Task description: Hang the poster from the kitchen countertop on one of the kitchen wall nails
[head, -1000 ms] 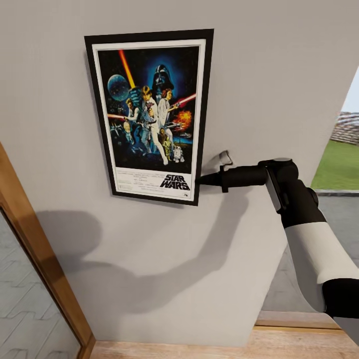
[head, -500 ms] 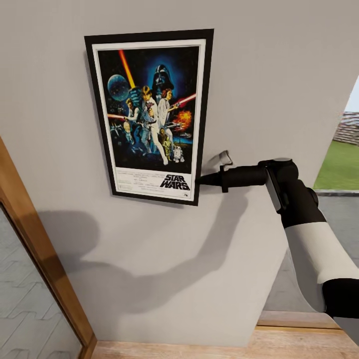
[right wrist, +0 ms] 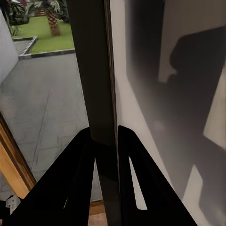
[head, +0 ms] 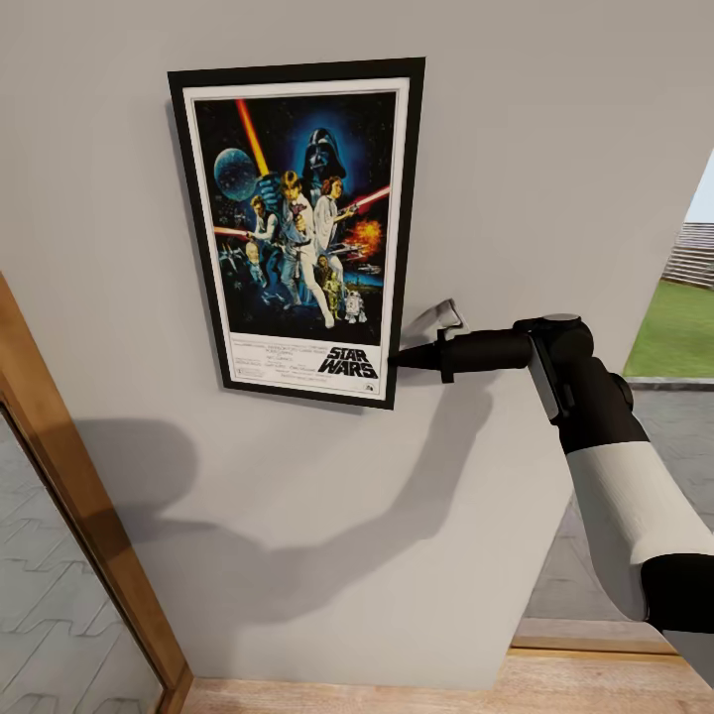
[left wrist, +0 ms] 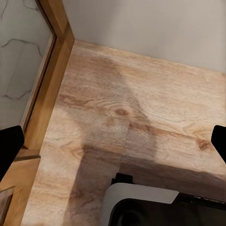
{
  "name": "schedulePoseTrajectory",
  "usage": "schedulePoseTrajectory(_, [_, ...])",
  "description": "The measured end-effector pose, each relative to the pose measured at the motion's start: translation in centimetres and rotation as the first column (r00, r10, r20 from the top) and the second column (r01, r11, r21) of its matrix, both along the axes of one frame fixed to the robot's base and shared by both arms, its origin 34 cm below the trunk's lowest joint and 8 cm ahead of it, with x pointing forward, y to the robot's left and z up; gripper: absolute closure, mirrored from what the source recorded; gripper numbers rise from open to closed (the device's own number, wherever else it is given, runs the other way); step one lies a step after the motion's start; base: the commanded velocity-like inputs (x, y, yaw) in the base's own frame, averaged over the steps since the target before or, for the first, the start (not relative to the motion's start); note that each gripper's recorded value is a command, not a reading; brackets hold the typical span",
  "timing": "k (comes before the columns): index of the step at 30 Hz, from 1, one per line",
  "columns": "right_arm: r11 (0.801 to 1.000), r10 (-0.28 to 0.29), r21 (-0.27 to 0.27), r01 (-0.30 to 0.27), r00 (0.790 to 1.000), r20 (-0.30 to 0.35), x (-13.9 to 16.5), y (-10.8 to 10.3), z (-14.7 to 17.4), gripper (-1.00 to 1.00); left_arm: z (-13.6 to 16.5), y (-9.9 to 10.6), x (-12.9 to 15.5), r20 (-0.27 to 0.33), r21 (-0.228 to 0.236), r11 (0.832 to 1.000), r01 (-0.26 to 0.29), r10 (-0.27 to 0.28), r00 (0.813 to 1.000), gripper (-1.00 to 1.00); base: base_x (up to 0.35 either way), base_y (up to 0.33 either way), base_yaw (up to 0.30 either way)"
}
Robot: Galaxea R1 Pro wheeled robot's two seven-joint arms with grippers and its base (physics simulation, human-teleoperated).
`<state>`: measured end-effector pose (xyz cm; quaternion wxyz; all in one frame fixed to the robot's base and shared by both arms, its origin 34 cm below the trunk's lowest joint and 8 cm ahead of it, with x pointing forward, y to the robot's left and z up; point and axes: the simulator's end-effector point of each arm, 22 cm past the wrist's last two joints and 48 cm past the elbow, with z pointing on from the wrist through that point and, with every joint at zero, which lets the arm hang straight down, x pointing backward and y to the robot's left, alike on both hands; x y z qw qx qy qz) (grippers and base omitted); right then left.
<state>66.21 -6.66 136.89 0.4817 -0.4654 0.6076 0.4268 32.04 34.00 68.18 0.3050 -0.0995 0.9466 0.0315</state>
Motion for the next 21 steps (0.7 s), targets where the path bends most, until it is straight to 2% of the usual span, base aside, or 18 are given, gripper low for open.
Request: schedulePoseTrajectory(21, [1.000, 0.000, 0.000, 0.000, 1.000, -0.002, 0.03, -0.01, -0.04, 1.00, -0.01, 0.01, -0.01, -0.001, 0.000, 1.000, 0.000, 0.000, 1.000, -1.00, 0.022, 0.000, 0.000])
